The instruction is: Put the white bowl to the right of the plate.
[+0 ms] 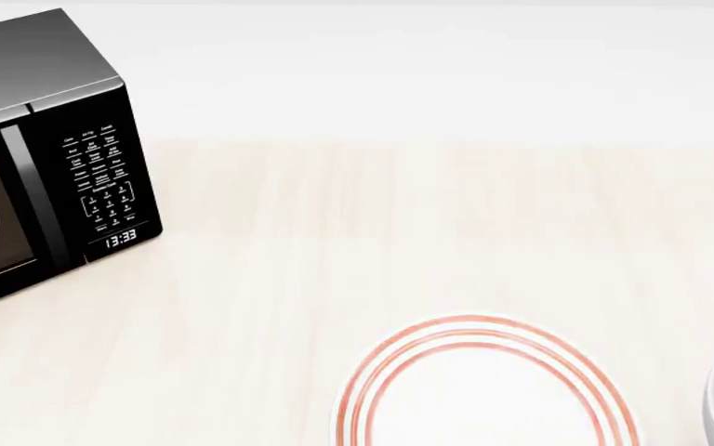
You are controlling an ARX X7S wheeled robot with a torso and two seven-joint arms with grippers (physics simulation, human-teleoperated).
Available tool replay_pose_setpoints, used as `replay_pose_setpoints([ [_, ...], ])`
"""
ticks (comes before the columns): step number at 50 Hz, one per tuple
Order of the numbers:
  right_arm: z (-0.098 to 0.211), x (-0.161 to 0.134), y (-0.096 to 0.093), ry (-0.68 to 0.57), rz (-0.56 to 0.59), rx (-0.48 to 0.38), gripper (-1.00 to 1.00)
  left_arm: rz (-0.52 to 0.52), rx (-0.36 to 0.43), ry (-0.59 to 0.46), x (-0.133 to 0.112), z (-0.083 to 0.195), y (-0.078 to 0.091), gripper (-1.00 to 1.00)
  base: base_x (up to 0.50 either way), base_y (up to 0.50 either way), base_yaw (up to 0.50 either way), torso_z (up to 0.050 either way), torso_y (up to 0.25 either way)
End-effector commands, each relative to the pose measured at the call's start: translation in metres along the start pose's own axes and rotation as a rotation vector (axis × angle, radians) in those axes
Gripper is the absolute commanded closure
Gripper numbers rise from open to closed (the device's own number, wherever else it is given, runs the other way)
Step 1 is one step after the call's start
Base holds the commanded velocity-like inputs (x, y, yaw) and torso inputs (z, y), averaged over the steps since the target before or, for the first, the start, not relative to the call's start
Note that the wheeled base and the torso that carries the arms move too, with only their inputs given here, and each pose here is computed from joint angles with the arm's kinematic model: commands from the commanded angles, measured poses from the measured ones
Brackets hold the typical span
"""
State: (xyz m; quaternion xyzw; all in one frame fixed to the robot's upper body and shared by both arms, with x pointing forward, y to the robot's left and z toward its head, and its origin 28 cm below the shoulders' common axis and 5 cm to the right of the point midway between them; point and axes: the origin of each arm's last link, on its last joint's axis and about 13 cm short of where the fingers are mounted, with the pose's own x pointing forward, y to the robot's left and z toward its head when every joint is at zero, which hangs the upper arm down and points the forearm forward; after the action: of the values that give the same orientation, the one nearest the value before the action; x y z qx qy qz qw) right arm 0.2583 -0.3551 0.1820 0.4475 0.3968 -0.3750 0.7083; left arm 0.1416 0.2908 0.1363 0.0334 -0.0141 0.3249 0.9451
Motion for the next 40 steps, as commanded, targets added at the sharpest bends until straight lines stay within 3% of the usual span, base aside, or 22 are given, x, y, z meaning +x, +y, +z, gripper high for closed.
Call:
replay_pose_setpoints([
  [1,0.003,-0.002,0.001,-0.009,0.035,0.023,1.00,-0.001,0.002,-0.001,0.000,0.000,0.000,-1.00,0.00,0.00,0.00,0.000,0.000],
  [10,0.004,0.001,0.002,-0.020,0.074,0.033,1.00,-0.001,0.003,0.000,0.000,0.000,-0.001,-1.00,0.00,0.00,0.00,0.000,0.000],
  [11,0.004,0.001,0.002,-0.020,0.067,0.028,-1.00,-0.001,0.003,0.000,0.000,0.000,-0.001,-1.00,0.00,0.00,0.00,0.000,0.000],
  [23,0.004,-0.002,0.003,-0.040,0.077,0.015,-1.00,-0.002,0.004,-0.002,-0.001,0.000,-0.001,-1.00,0.00,0.00,0.00,0.000,0.000],
  [27,0.003,-0.011,0.003,-0.101,0.074,0.011,-1.00,-0.001,0.003,-0.001,-0.001,0.000,-0.001,-1.00,0.00,0.00,0.00,0.000,0.000],
  [40,-0.006,-0.096,-0.001,-0.469,0.153,-0.025,-1.00,-0.008,0.001,-0.001,-0.001,0.000,0.000,-1.00,0.00,0.00,0.00,0.000,0.000],
])
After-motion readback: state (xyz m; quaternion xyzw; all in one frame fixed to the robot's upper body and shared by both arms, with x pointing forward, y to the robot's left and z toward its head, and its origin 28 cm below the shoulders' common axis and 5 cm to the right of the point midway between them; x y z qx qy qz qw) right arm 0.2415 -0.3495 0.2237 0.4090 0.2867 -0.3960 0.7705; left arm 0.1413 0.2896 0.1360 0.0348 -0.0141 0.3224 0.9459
